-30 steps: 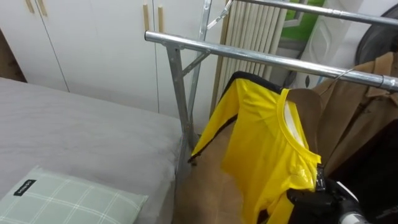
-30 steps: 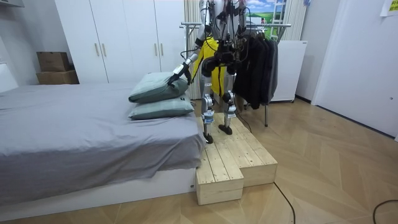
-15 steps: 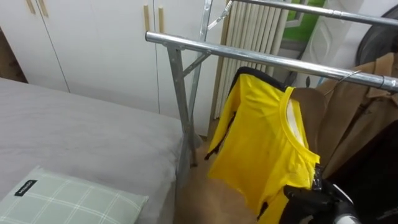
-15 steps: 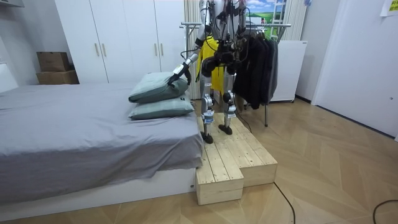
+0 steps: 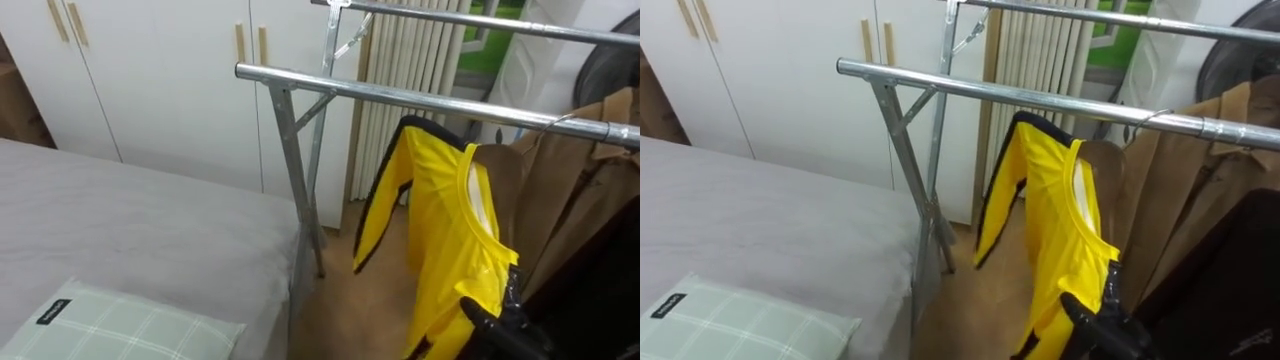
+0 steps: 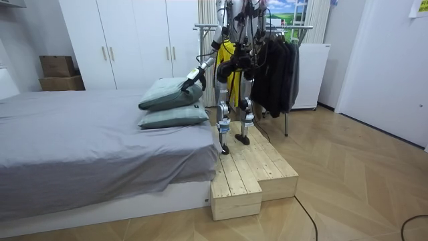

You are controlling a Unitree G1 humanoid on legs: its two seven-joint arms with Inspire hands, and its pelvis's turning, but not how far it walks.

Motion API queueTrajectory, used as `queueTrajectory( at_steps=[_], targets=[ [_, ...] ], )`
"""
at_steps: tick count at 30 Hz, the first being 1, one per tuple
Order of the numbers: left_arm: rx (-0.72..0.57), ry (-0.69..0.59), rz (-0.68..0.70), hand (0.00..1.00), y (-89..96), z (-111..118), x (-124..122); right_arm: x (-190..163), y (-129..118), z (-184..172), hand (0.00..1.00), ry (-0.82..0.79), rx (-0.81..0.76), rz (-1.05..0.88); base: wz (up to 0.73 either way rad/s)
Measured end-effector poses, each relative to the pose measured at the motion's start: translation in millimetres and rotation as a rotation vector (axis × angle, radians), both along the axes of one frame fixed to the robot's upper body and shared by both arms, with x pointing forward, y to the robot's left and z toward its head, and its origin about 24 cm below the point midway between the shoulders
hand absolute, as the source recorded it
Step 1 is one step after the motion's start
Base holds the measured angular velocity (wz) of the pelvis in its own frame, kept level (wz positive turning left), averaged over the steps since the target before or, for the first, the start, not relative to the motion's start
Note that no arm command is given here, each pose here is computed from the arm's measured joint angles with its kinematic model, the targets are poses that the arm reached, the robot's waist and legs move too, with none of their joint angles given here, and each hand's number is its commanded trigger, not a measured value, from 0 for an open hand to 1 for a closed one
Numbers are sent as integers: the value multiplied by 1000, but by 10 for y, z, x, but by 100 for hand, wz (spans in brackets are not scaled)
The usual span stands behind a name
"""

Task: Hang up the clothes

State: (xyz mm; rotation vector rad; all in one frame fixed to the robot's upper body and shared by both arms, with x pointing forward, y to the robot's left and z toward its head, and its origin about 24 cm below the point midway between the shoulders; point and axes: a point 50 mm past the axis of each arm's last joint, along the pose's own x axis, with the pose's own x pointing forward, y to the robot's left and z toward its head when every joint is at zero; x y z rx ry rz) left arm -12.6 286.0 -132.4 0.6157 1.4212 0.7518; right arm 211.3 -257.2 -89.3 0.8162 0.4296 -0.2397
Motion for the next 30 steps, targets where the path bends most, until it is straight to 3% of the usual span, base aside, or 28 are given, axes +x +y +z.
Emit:
queueTrajectory(
  at_steps=[22,25,27,30],
  targets=[
    [-6,13,1,0,-14,-28,-76,-309,32,-140,0,-22,40,7,1],
    [-10,13,0,0,-12,-28,-75,-564,58,-311,0,122,19,30,0],
    [-21,12,-1,0,-19,-33,-74,-914,137,-513,0,302,25,39,-2],
    [-37,24,1,0,-33,-50,-107,-1154,192,-622,0,414,23,55,-12]
  ],
)
